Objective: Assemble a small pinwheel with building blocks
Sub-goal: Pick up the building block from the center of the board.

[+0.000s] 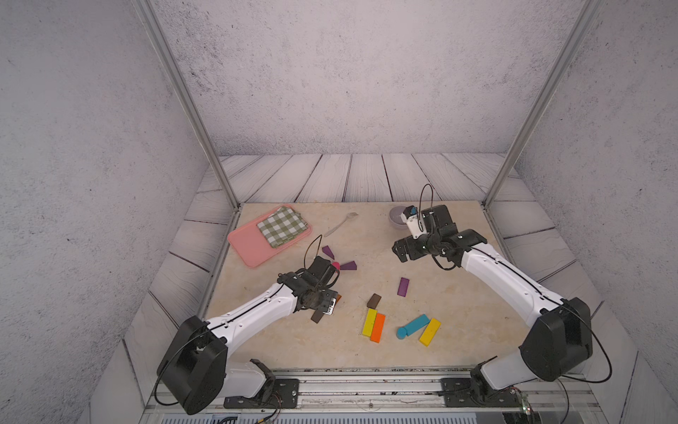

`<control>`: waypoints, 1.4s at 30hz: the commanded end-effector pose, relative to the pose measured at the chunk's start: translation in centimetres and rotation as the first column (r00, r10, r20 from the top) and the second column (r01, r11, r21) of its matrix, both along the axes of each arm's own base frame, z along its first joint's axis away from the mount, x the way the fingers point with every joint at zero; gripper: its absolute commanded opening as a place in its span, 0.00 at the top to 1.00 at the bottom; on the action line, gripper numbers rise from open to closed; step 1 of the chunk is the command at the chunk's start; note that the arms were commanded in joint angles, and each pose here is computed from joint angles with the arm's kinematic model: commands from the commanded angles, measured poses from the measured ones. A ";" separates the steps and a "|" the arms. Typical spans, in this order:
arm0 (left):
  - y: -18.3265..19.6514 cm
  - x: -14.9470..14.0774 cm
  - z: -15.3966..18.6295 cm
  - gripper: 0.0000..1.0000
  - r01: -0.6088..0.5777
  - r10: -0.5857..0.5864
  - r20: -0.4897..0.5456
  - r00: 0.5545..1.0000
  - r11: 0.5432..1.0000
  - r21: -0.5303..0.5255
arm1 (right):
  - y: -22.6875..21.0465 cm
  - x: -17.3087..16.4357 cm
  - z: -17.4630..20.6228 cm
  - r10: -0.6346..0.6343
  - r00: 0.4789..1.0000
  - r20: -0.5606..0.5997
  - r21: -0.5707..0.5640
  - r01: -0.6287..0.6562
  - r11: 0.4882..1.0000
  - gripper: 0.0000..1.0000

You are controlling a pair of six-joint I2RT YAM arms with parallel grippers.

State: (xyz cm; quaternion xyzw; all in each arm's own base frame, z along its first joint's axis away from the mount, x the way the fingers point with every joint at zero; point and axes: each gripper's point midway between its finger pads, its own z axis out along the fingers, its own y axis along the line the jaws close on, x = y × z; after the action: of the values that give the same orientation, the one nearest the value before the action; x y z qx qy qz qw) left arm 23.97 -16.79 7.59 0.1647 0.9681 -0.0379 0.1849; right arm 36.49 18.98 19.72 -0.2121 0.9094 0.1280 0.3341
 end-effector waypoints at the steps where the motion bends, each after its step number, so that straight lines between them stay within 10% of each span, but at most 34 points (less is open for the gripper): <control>1: -0.2 -1.7 -2.0 0.22 0.019 -0.018 -0.093 0.995 1.000 0.006 | 1.1 -1.3 -1.1 -0.014 0.998 -0.068 0.086 0.020 0.996 0.01; 9: 0.3 -0.4 -4.2 0.40 -0.102 0.102 -0.118 0.988 0.995 0.009 | 1.0 -2.1 -1.6 0.006 0.996 -0.091 0.077 0.001 0.997 0.01; 19: 1.0 0.4 -5.8 0.38 -0.123 0.122 -0.129 0.984 0.992 0.006 | 1.2 -2.5 -1.9 0.016 0.995 -0.101 0.096 -0.007 0.995 0.01; 33: 0.9 1.6 -2.6 0.92 -0.165 0.157 -0.085 0.984 0.981 -0.104 | 2.6 -3.8 -1.8 0.106 0.988 -0.109 0.174 -0.086 0.981 0.01; 37: 2.7 4.3 4.3 0.93 -0.275 0.318 0.086 0.944 0.903 -0.330 | 4.8 -5.0 0.0 0.200 0.978 -0.063 0.336 -0.168 0.927 0.01; 42: 4.9 6.3 12.2 0.89 -0.297 0.586 0.278 0.761 0.695 -0.655 | 10.1 -7.1 2.2 0.392 0.920 0.011 0.532 -0.338 0.777 0.00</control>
State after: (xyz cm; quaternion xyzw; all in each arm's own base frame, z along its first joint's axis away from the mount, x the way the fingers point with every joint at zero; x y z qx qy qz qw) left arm 29.41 -12.63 17.92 -0.0660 0.8925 -0.1942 0.4018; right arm 31.18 25.35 18.09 -0.2284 0.8623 0.3511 0.2844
